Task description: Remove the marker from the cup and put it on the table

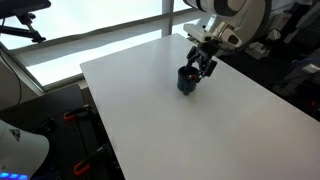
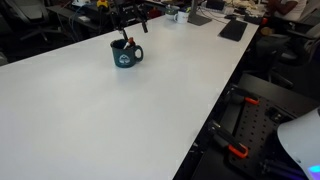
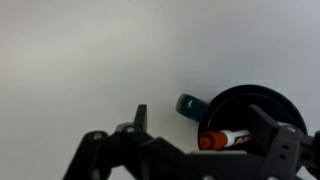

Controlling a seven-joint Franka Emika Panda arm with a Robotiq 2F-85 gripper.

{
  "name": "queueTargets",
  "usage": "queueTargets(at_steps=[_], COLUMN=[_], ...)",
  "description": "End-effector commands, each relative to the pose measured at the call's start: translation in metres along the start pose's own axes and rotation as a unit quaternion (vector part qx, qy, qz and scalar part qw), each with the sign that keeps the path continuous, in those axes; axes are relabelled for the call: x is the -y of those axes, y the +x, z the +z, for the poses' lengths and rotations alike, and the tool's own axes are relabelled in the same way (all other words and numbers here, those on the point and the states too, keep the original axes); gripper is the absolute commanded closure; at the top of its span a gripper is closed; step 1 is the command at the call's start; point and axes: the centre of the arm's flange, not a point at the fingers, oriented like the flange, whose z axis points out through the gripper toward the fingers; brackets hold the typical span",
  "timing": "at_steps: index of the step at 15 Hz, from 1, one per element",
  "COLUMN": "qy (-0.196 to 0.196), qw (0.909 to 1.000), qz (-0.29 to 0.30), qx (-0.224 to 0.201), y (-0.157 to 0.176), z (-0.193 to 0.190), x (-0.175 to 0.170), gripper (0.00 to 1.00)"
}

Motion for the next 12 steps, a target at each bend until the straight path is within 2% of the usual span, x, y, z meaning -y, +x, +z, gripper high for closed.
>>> queueTargets(at_steps=[1, 8, 9, 10, 11, 12], qy=[0.001, 0.0, 0.0, 0.001, 0.001, 0.001], qw=[1.0, 1.0, 1.0, 1.0, 1.0, 1.0], qz=[0.001, 0.004, 0.002, 0.001, 0.002, 0.001], qx=[0.003, 0.007, 0.006, 0.005, 0.005, 0.004], y=[0.002, 0.016, 0.016, 0.017, 0.018, 0.018], z=[0.001, 0.011, 0.012, 0.012, 0.014, 0.015], x=[0.0, 0.001, 0.0, 0.0, 0.0, -0.001], gripper=[0.0, 0.0, 0.07, 0.26, 0.32, 0.32])
